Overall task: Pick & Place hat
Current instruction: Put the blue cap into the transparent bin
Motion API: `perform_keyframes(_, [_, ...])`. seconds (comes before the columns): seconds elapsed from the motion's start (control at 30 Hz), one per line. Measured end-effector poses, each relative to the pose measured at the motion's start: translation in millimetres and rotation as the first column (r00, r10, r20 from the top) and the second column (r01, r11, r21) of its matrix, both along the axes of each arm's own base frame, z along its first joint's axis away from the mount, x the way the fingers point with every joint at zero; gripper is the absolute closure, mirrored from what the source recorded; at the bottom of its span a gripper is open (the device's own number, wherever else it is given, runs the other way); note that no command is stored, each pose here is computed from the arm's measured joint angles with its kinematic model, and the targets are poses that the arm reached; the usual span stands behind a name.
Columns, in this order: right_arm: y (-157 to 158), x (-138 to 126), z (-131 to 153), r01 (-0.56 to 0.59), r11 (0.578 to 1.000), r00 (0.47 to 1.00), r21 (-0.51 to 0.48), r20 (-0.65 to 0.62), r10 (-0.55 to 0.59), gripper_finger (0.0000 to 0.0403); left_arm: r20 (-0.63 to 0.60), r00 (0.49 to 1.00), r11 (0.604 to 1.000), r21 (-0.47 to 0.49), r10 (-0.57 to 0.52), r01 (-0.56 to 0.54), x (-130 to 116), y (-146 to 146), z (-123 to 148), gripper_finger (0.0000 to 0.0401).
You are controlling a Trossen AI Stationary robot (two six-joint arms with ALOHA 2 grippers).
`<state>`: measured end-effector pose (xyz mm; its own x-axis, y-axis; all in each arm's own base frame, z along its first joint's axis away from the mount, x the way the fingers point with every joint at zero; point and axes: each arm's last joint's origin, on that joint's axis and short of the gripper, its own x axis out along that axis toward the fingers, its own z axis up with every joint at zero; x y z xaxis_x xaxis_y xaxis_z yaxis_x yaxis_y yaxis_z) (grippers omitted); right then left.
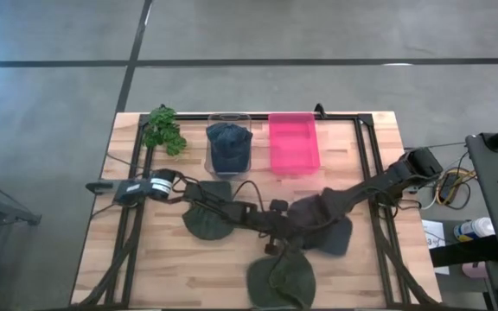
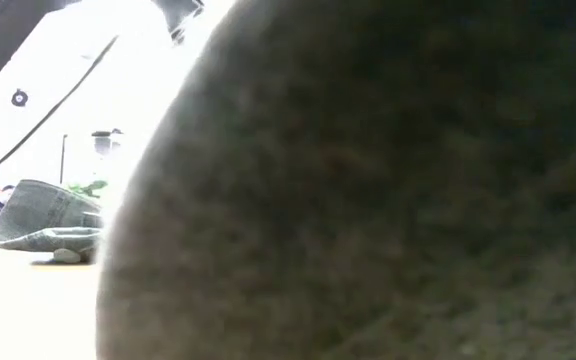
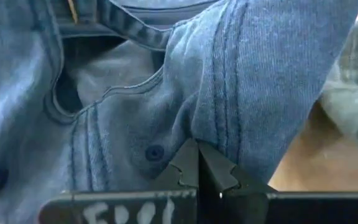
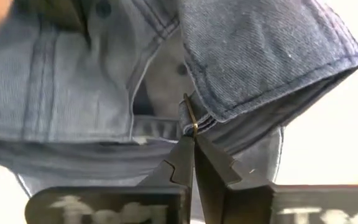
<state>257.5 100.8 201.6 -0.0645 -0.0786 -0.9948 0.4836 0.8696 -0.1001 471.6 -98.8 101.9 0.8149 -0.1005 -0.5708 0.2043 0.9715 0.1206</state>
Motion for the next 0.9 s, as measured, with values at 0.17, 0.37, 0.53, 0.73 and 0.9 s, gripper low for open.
perform_keyframes(0.17, [9.3, -9.7, 2.4, -0.06, 0.997, 0.997, -0.056, -0.043, 0.058, 0.0383, -0.038, 0.999, 1.0, 0.013, 0.01, -0.01, -6.0, 3.3, 16.7, 0.0401])
perform_keyframes(0.37, [21.3, -26.2, 24.1, -0.168, 0.982, 0.986, -0.086, -0.009, 0.168, 0.0309, -0.12, 0.99, 0.997, 0.033, 0.071, -0.068, -17.6, 18.5, 38.2, 0.0401])
perform_keyframes(0.53, [32.1, -43.9, 44.0, -0.238, 0.969, 0.967, -0.061, 0.075, 0.242, 0.0245, -0.259, 0.959, 0.994, 0.036, 0.111, -0.105, -32.4, 25.6, 48.5, 0.0401])
perform_keyframes(0.73, [57.7, -58.8, 57.1, -0.337, 0.938, 0.906, -0.075, 0.246, 0.345, 0.0219, -0.25, 0.957, 0.986, -0.031, 0.149, -0.162, -43.4, 23.0, 80.4, 0.0401])
perform_keyframes(0.9, [80.0, -54.7, 45.8, -0.411, 0.898, 0.843, -0.16, 0.309, 0.441, 0.0222, -0.124, 0.983, 0.986, -0.08, 0.138, -0.149, -41.4, 19.1, 105.2, 0.0401])
